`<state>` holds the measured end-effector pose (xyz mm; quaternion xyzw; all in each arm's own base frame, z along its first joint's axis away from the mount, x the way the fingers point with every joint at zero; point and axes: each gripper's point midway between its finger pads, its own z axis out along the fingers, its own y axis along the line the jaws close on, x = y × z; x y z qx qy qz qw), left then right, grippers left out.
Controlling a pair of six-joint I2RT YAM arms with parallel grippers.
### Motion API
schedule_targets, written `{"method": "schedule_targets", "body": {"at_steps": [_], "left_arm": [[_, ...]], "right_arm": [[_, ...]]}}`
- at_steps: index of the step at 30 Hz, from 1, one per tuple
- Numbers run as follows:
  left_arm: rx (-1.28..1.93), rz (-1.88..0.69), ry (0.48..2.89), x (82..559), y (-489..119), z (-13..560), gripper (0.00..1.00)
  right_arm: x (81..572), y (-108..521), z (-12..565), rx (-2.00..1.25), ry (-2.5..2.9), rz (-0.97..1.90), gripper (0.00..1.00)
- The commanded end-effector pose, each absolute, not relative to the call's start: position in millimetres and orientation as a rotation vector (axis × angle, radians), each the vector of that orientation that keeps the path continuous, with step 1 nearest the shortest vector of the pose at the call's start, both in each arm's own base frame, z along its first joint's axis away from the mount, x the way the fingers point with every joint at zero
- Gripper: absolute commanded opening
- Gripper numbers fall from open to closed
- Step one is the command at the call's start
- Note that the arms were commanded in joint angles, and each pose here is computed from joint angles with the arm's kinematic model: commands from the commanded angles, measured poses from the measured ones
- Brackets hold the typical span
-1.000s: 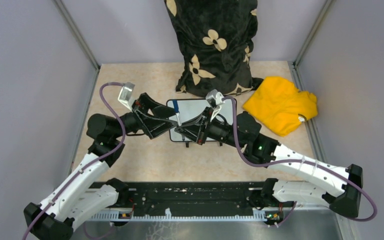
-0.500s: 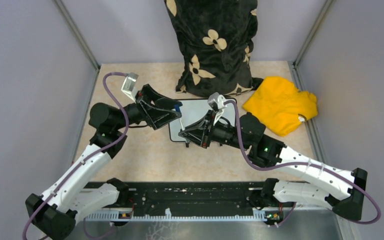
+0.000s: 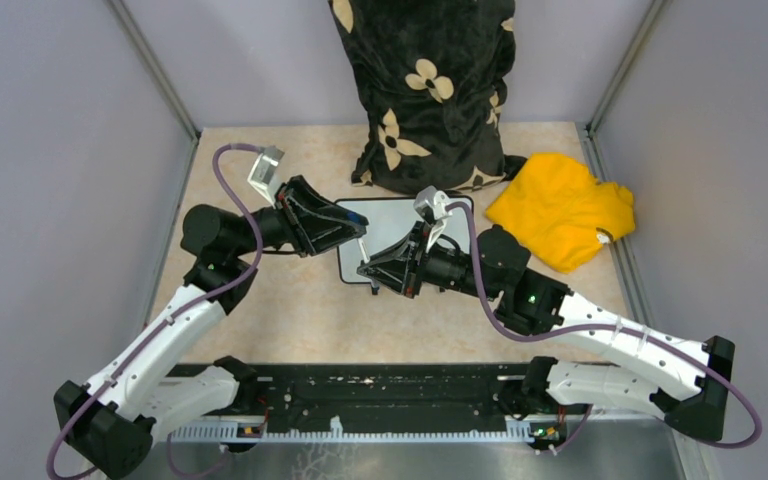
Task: Write a sentence on the whiteboard
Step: Open the whiteboard marker at the center of the board.
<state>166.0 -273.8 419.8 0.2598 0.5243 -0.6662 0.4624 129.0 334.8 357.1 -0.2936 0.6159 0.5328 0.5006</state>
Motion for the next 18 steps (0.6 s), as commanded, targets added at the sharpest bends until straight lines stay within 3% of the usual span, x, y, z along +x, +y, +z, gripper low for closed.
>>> {"method": "schedule_targets", "body": {"at_steps": [1, 5, 9, 11, 18], "left_arm": [[0.696, -1.638, 1.222, 156, -272, 431, 0.31], [0.704, -1.632, 1.223, 156, -272, 429, 0.2], [0.695, -1.625, 1.238, 157, -271, 425, 0.0], [0.689, -1.621, 1.24, 156, -270, 424, 0.0], [0.66, -1.61, 1.234, 154, -266, 426, 0.0]], "right_arm": [[128, 333, 378, -0.704, 1.413, 1.304, 0.0], [128, 334, 379, -0.706, 1.414, 1.306, 0.0], [128, 335, 381, -0.7, 1.41, 1.312, 0.0], [129, 334, 383, -0.682, 1.408, 1.315, 0.0], [137, 330, 396, -0.601, 1.391, 1.316, 0.36]]}}
